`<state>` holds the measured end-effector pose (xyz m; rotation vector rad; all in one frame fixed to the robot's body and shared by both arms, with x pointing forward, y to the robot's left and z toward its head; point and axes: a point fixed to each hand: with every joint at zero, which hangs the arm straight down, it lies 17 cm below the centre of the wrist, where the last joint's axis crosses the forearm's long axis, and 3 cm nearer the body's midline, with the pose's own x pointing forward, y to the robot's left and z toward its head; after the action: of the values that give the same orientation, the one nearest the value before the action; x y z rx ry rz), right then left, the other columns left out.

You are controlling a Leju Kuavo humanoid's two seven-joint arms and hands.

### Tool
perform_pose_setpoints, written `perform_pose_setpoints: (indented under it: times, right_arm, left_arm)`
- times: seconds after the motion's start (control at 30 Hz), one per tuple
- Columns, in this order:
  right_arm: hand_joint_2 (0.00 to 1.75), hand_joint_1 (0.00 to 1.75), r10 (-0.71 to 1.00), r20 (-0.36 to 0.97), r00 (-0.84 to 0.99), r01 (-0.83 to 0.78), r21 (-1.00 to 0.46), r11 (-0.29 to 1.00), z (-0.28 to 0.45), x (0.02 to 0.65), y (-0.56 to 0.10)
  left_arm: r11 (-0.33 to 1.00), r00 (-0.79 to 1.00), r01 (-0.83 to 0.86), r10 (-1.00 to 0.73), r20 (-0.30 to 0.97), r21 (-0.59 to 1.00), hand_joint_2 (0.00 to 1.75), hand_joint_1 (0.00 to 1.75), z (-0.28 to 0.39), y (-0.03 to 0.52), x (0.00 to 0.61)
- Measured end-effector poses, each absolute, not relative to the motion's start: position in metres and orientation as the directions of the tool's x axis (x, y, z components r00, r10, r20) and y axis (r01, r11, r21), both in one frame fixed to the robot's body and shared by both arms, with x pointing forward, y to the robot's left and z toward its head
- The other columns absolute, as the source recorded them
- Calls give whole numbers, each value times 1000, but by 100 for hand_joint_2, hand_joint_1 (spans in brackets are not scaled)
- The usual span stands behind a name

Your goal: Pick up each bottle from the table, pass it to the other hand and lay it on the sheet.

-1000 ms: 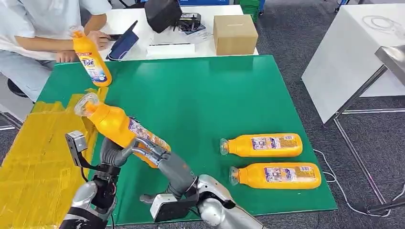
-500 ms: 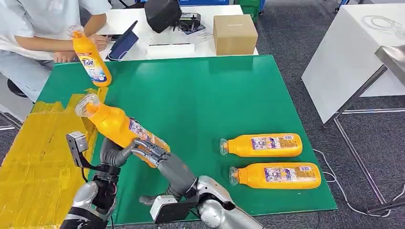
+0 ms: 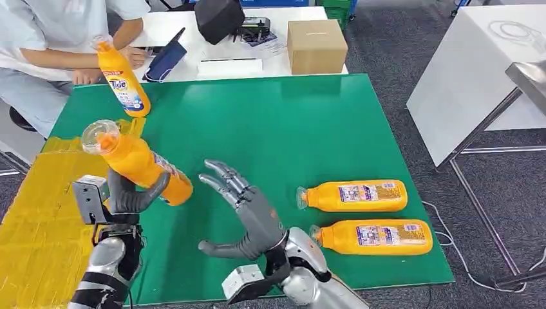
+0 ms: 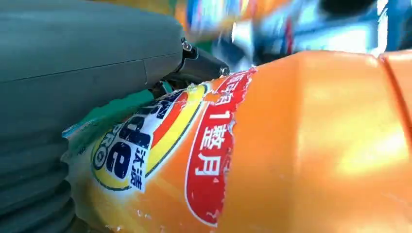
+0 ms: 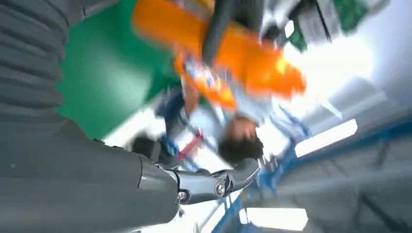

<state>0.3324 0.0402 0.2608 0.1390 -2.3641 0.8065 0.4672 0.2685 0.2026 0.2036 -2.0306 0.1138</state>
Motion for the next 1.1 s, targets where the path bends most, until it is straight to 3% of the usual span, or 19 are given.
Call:
perform_pose_setpoints:
  times: [0.17, 0.37, 0.43, 0.6, 0.7, 0.93, 1.1]
  right_arm:
    - [175, 0, 127, 556, -821, -198, -486, 851, 285, 336, 8]
    - [175, 0, 144, 528, -837, -145, -468, 872, 297, 335, -12]
    - [175, 0, 155, 515, -843, -114, -453, 884, 302, 334, -23]
    - [175, 0, 209, 519, -829, -28, -412, 911, 311, 342, -61]
    - [175, 0, 234, 527, -817, 14, -388, 921, 316, 348, -82]
    - [175, 0, 259, 521, -813, 55, -374, 926, 322, 351, -101]
    - [175, 0, 253, 550, -796, 56, -350, 935, 322, 356, -113]
  left_arm:
    - [880, -443, -409, -421, 791, 240, 175, 175, 221, 307, 463]
    - [791, -416, -499, -577, 703, 354, 175, 175, 230, 320, 459]
    - [684, -363, -550, -713, 601, 479, 175, 175, 232, 321, 459]
    - [257, -166, -583, -966, 197, 770, 175, 175, 216, 330, 468]
    - [77, -93, -544, -995, 31, 835, 175, 175, 198, 343, 472]
    - [10, -63, -504, -998, -25, 864, 175, 175, 183, 360, 475]
    - [-126, -48, -412, -986, -160, 902, 175, 175, 158, 372, 480]
